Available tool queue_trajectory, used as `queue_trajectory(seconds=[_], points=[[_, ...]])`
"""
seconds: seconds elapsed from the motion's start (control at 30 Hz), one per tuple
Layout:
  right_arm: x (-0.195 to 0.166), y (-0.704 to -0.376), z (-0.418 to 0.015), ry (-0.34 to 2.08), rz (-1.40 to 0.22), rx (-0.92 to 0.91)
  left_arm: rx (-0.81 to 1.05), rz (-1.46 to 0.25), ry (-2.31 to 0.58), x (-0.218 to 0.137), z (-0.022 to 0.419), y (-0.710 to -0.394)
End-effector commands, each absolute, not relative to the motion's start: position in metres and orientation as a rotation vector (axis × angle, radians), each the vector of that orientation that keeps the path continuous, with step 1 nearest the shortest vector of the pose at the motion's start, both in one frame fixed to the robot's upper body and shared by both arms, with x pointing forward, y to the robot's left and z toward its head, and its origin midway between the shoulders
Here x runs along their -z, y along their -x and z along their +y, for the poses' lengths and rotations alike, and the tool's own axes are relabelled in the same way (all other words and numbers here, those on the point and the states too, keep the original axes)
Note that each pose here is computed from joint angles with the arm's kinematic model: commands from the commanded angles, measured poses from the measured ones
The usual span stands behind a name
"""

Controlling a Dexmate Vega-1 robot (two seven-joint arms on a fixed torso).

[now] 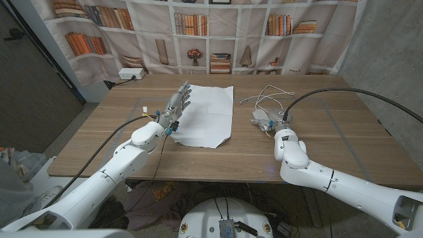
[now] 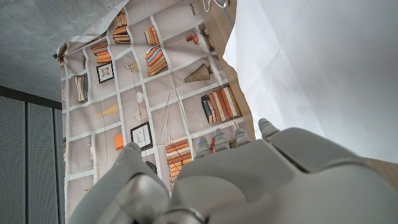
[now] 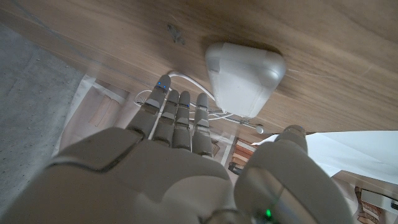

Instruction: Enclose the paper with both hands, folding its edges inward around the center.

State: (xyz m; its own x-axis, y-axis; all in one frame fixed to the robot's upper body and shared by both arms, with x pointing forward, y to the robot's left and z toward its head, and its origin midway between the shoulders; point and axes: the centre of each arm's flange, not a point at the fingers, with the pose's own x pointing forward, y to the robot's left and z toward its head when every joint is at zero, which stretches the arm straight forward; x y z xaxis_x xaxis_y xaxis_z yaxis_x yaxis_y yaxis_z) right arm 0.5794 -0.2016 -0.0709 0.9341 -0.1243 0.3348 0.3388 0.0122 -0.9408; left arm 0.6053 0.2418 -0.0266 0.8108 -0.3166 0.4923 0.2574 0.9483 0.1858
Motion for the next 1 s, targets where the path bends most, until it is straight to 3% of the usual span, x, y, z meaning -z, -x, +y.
queue_trajectory(seconds=[0.03, 1.0], points=[[0.073, -0.581, -0.201, 1.531, -0.137, 0.390, 0.295, -0.550, -0.106, 0.027, 0.240, -0.604], [0.086, -0.591, -0.192, 1.582, -0.083, 0.381, 0.302, -0.551, -0.110, 0.025, 0.242, -0.607]])
